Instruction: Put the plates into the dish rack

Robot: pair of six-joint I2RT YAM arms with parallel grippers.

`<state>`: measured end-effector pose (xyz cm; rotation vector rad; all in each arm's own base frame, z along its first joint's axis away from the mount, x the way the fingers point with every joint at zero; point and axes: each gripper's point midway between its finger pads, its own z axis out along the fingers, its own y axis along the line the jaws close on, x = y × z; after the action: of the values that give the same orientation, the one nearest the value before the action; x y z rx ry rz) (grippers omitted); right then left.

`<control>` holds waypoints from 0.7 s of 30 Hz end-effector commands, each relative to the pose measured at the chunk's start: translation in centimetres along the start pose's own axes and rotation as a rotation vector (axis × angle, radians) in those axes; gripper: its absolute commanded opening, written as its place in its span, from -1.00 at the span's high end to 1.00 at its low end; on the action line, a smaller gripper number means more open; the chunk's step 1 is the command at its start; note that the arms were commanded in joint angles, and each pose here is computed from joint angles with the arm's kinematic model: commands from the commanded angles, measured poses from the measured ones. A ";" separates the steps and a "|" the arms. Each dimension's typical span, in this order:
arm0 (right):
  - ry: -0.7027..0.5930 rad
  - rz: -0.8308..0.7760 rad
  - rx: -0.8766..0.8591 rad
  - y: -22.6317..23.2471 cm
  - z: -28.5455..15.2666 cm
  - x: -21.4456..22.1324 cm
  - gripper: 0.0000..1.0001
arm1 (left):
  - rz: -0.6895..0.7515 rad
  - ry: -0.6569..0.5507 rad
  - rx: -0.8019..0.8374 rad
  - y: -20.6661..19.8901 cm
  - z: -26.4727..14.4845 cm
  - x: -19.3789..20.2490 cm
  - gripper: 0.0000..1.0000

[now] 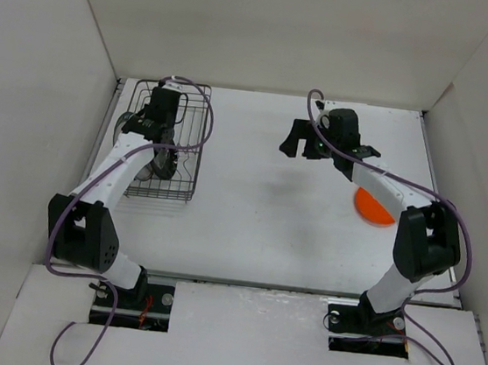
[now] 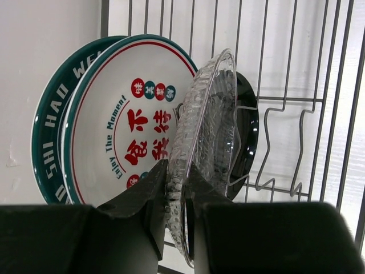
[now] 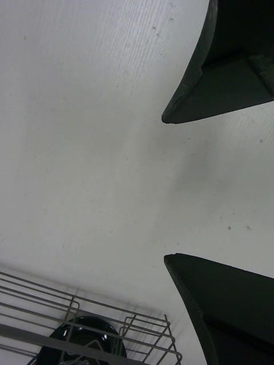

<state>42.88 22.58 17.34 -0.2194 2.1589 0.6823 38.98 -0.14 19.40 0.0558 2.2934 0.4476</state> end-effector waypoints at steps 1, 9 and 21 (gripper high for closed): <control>-0.014 -0.019 -0.022 0.5 0.1 -0.6 -1.00 | -0.083 -0.111 0.035 0.2 -2.1 -4.1 1.00; -0.004 -0.028 -0.045 1.5 0.7 -0.5 -1.00 | -0.088 -0.158 0.022 1.4 -3.8 -5.9 1.00; 0.005 -0.044 -0.042 1.5 0.5 -0.6 -1.00 | -0.064 -0.107 0.014 0.7 -2.2 -3.3 1.00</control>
<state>42.43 23.30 15.75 -0.2468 2.2033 0.6940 39.86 -0.77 22.25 0.0413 2.2352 0.3996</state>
